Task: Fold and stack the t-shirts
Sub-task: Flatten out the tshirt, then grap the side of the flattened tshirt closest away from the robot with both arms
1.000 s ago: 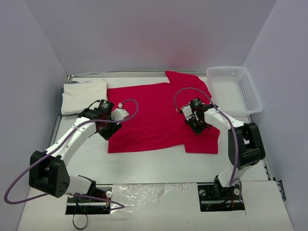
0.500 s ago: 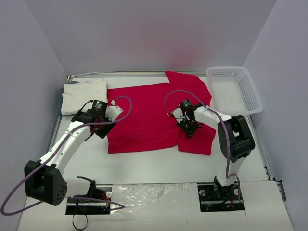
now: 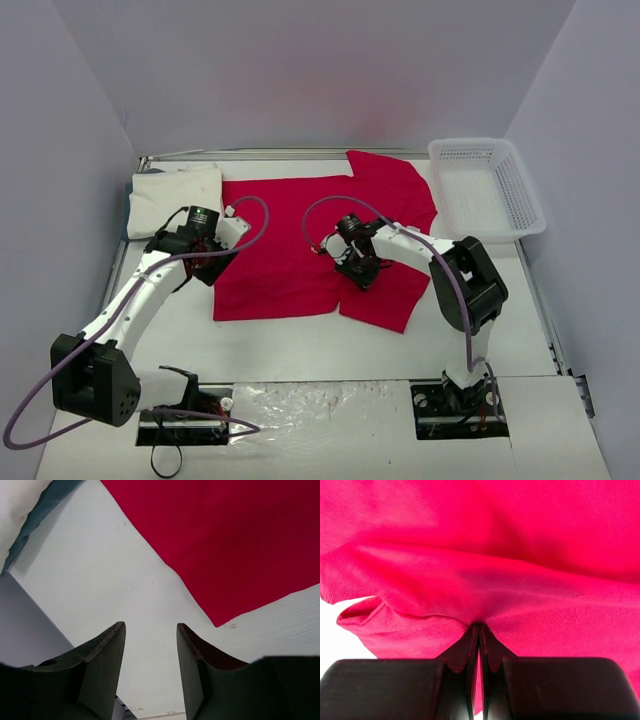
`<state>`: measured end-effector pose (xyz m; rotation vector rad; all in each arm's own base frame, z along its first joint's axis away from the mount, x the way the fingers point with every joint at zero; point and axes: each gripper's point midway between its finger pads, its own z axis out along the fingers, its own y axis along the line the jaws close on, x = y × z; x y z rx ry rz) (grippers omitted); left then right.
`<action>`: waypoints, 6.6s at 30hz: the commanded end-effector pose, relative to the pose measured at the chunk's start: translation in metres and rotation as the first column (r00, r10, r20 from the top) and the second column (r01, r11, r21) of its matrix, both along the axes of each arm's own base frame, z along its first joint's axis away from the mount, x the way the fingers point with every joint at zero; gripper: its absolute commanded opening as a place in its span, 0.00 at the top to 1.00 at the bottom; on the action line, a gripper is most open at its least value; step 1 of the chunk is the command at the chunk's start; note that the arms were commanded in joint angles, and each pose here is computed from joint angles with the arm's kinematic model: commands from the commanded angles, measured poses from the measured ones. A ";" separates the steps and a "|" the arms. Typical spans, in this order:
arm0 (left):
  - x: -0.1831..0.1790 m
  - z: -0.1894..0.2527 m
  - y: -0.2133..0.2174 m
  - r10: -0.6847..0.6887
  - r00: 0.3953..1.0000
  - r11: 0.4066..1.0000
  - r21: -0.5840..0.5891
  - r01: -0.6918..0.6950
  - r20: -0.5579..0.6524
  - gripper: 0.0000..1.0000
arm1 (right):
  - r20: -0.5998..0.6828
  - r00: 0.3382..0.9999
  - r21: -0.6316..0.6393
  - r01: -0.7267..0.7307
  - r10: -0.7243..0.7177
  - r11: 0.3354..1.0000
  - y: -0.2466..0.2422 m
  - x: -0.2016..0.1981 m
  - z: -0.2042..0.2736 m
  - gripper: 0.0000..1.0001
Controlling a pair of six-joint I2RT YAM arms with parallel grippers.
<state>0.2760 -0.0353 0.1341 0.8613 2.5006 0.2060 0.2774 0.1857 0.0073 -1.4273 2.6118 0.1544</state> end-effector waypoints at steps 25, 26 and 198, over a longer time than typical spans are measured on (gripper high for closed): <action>0.000 0.004 0.026 0.118 0.993 0.993 -0.024 -0.118 0.027 0.60 | -0.164 0.971 -0.110 -0.194 0.175 0.975 -0.056 -0.093 0.041 0.65; -0.001 0.004 0.027 0.121 0.992 0.992 -0.031 -0.120 0.029 0.60 | -0.177 0.967 -0.114 -0.203 0.181 0.973 -0.057 -0.097 0.038 0.65; -0.004 -0.025 0.044 0.165 0.984 0.986 0.008 -0.165 -0.067 0.61 | 0.257 0.901 -0.119 -0.328 0.348 0.937 -0.047 0.064 0.009 0.71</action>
